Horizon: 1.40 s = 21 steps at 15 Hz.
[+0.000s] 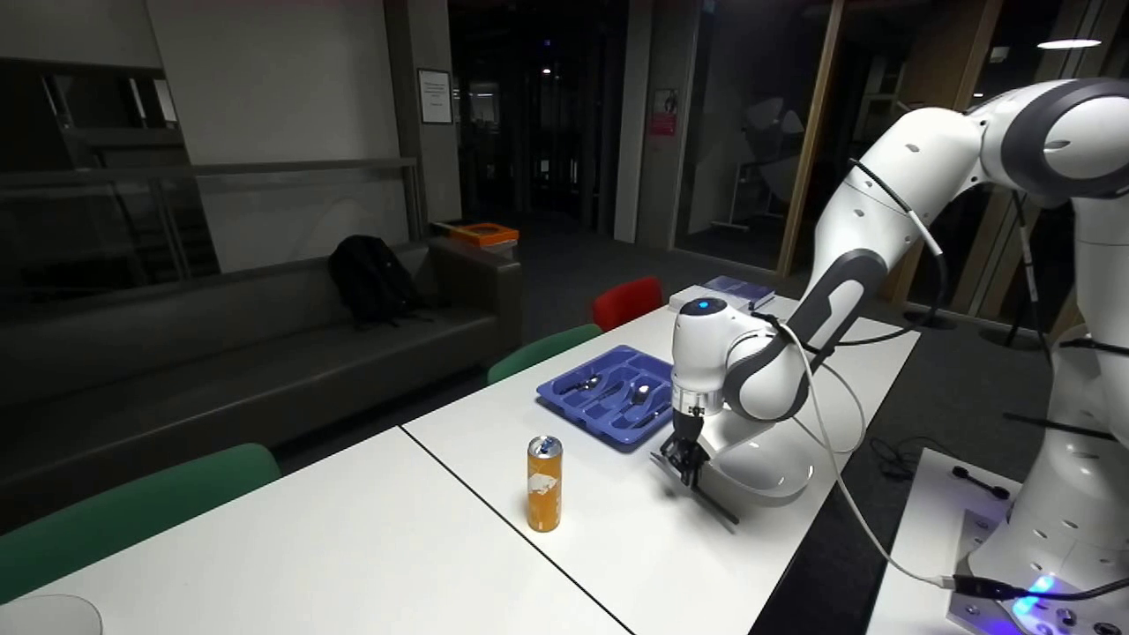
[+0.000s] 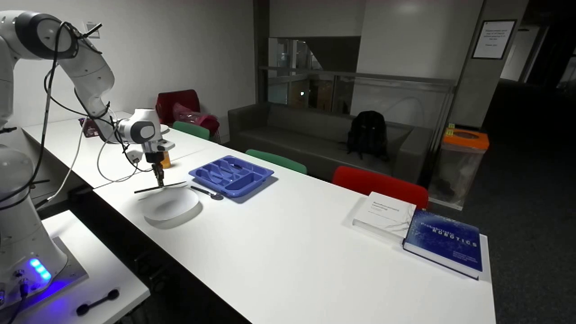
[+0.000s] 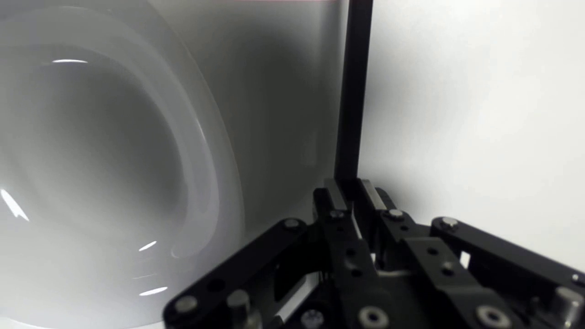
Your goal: Move the blue cutlery holder forwards, remove one butter knife from the holder and put it on the table
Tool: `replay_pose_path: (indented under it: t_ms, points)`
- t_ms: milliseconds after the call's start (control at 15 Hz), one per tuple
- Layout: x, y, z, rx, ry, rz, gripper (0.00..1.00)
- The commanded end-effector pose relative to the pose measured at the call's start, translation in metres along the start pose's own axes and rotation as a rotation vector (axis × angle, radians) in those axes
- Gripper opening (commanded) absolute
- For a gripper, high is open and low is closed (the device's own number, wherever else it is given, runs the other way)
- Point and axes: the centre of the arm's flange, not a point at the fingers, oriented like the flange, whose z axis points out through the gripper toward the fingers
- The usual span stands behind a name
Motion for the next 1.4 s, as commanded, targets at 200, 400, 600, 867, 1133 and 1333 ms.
replay_pose_path:
  t_ms: [200,400,600,867,1133,1333]
  points:
    - [-0.019,0.027,-0.01,-0.007,0.008,-0.019,0.03]
    - [-0.018,0.026,-0.006,-0.015,-0.007,-0.031,0.03]
    - [-0.015,0.023,-0.002,-0.024,-0.015,-0.052,0.03]
    - [-0.013,0.022,0.005,-0.026,-0.029,-0.091,0.03]
    - [-0.014,0.019,0.014,-0.017,-0.023,-0.139,0.03]
    - [-0.015,0.018,0.02,-0.011,-0.025,-0.166,0.03]
